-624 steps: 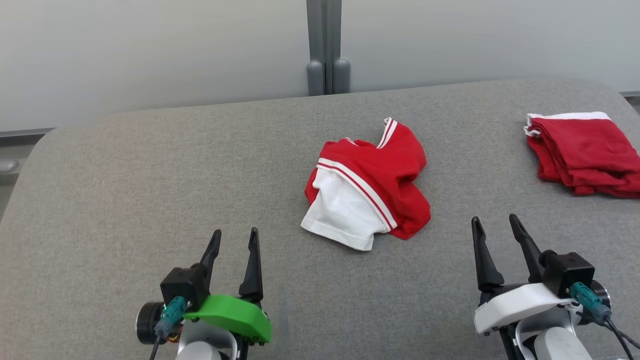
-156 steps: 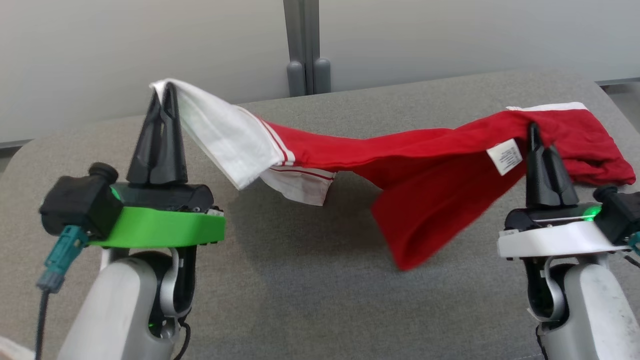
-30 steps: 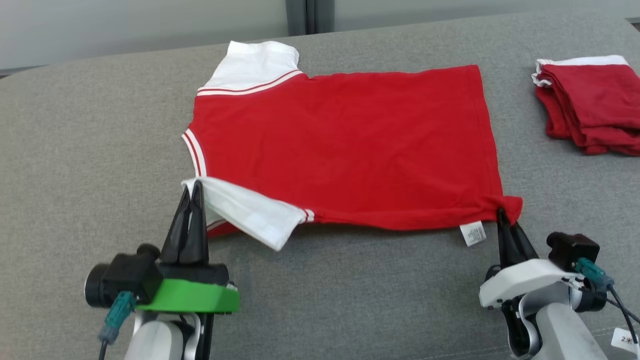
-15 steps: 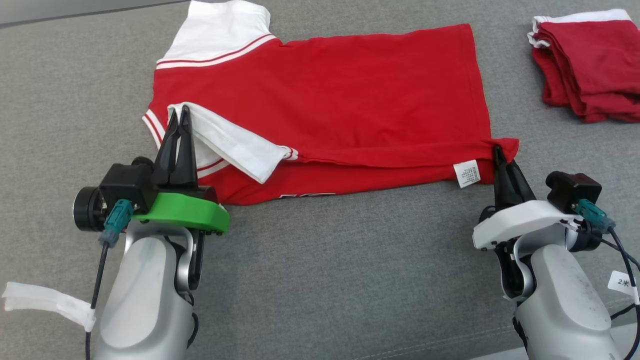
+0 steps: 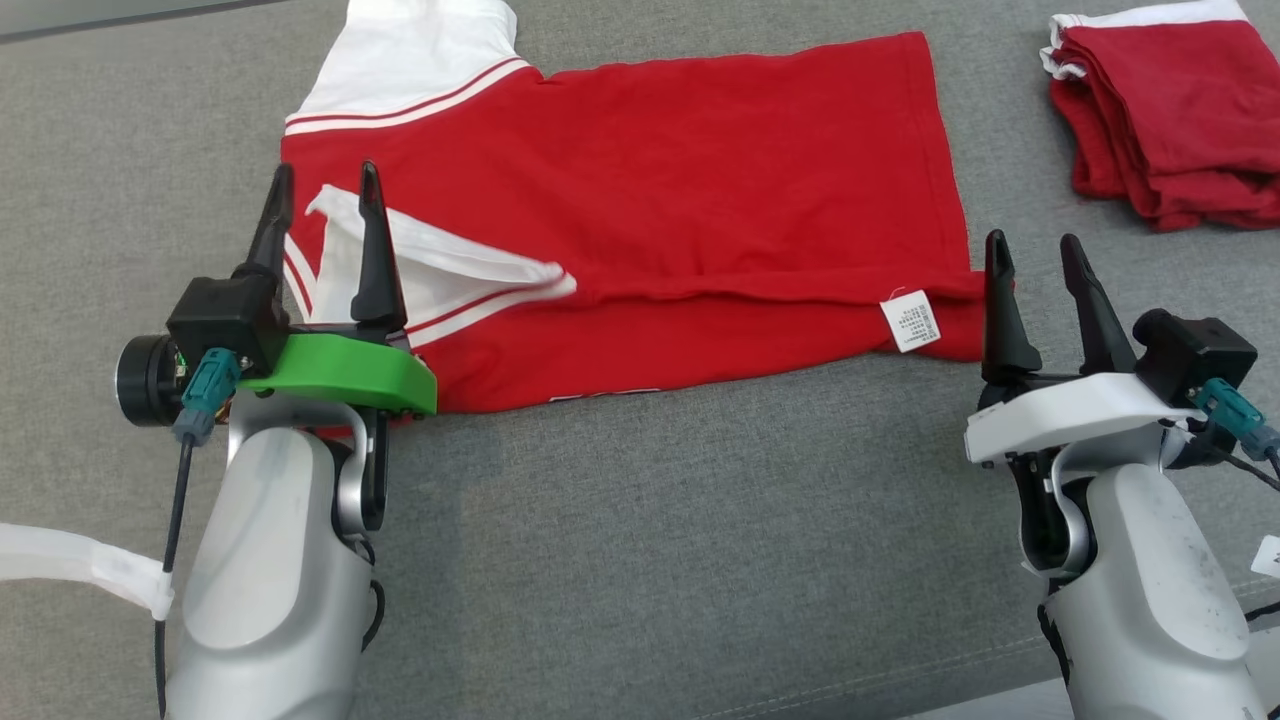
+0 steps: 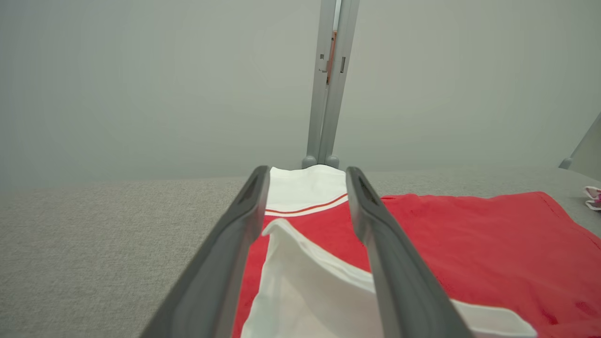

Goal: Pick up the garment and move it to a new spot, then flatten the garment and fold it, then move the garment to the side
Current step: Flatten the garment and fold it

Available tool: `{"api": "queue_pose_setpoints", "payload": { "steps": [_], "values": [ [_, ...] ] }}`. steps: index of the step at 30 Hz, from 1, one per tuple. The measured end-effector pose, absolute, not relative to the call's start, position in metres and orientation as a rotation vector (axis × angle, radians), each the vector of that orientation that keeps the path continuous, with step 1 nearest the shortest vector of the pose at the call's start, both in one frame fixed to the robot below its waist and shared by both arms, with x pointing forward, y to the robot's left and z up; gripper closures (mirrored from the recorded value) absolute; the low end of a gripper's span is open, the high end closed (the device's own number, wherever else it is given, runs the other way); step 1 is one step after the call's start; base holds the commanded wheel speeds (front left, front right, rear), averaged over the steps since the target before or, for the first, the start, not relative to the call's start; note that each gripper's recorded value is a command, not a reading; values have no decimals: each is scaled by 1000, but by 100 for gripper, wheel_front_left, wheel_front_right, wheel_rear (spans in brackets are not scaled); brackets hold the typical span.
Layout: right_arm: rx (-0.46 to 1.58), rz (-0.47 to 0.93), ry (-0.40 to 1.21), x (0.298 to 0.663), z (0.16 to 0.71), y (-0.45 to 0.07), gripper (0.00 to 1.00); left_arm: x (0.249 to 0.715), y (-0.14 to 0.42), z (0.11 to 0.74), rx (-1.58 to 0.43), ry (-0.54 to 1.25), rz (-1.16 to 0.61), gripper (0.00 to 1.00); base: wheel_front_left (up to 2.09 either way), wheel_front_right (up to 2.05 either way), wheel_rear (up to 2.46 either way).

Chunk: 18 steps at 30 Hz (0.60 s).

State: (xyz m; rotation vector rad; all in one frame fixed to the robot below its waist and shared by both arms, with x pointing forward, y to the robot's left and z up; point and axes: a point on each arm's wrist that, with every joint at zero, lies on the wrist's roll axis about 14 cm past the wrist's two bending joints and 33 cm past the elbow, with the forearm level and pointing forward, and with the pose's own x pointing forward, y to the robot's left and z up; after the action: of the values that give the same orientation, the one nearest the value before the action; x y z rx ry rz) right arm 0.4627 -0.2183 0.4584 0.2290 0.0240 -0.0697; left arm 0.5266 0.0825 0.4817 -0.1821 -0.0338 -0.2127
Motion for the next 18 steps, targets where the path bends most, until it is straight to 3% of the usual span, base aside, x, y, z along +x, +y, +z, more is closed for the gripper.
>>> {"api": "queue_pose_setpoints", "payload": {
  "steps": [9,18],
  "values": [
    [141,-87,5,444,467,-228,0,512,111,499,-214,-86,-135,0,0,0,0],
    [107,-60,97,424,451,-219,0,465,138,444,-243,123,-48,0,0,0,0]
  ]
}}
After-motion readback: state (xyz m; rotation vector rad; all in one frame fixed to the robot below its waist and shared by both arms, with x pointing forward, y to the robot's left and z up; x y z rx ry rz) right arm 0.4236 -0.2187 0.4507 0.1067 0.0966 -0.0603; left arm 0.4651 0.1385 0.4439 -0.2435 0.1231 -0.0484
